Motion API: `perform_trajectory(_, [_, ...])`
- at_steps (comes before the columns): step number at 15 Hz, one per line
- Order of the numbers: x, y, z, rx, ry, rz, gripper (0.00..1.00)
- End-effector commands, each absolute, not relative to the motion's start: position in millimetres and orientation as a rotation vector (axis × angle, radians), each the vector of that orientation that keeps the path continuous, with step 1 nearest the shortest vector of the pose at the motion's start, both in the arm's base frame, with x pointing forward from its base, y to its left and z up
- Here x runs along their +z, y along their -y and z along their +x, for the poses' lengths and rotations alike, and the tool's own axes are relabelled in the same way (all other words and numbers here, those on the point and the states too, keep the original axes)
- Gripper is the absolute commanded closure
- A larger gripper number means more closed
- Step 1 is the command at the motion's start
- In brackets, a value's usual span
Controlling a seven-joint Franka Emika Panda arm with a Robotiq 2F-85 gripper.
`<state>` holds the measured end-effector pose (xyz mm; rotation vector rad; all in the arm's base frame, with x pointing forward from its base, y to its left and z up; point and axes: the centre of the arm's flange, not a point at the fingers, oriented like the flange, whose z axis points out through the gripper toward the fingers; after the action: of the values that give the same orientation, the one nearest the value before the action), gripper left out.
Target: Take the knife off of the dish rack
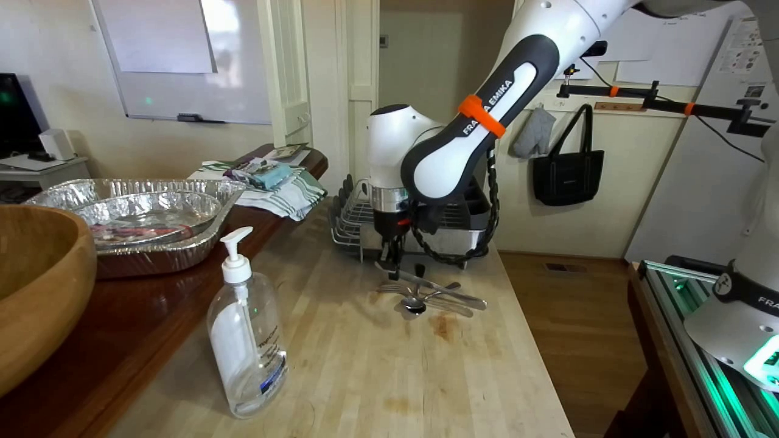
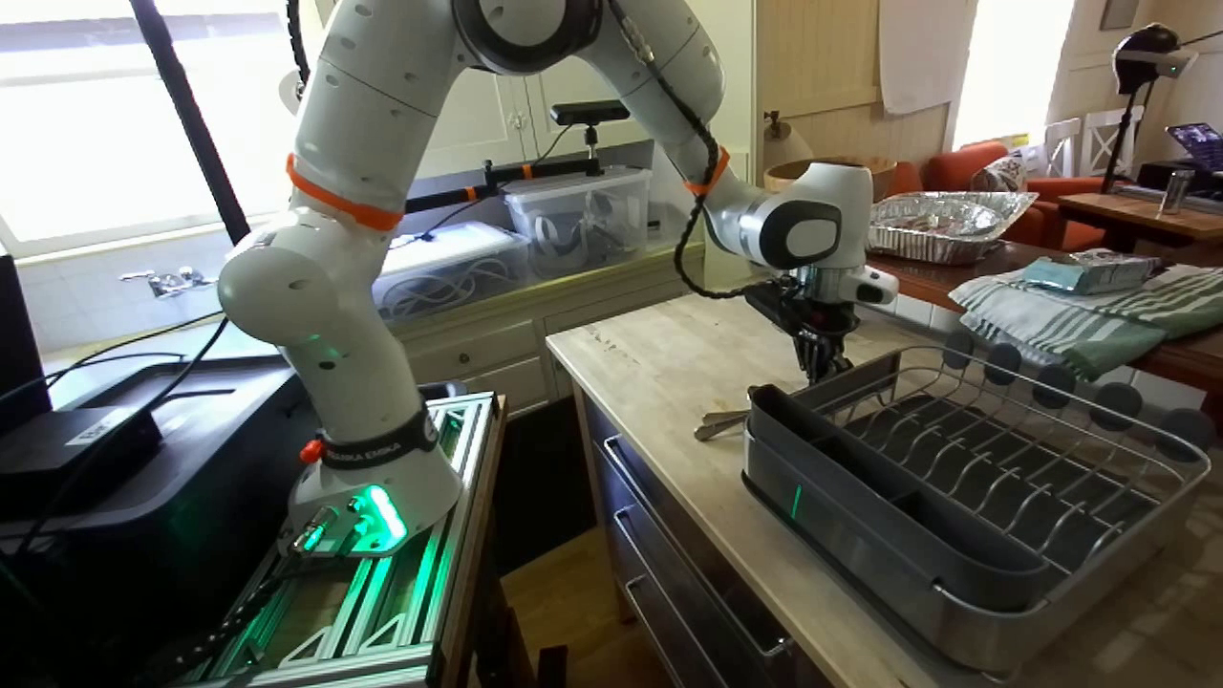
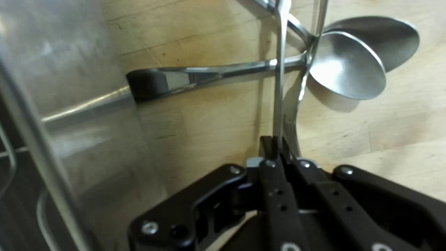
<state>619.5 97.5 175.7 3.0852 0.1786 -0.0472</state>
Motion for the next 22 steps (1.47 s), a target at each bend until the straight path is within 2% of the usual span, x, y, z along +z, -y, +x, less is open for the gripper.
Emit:
perform_trajectory(1, [160, -106, 631, 0.02, -0.136, 3.09, 0.98])
perform_trajectory(7, [149, -107, 632, 0.049, -0.135, 3.074, 0.98])
perform_trajectory(8, [148, -107, 632, 0.053, -0.133, 3.072, 0.89])
perform_trajectory(10, [146, -107, 632, 0.065, -0.123, 3.069, 0.64])
perform_trajectory(13, [145, -108, 633, 0.086, -0.115, 3.069, 0.57])
perform_trajectory(15, [148, -109, 632, 0.093, -0.107, 3.075, 0.37])
perform_trajectory(20, [165, -114, 632, 0.107, -0.081, 3.094, 0.02])
perform_trajectory(22, [173, -117, 630, 0.112, -0.069, 3.104, 0.0])
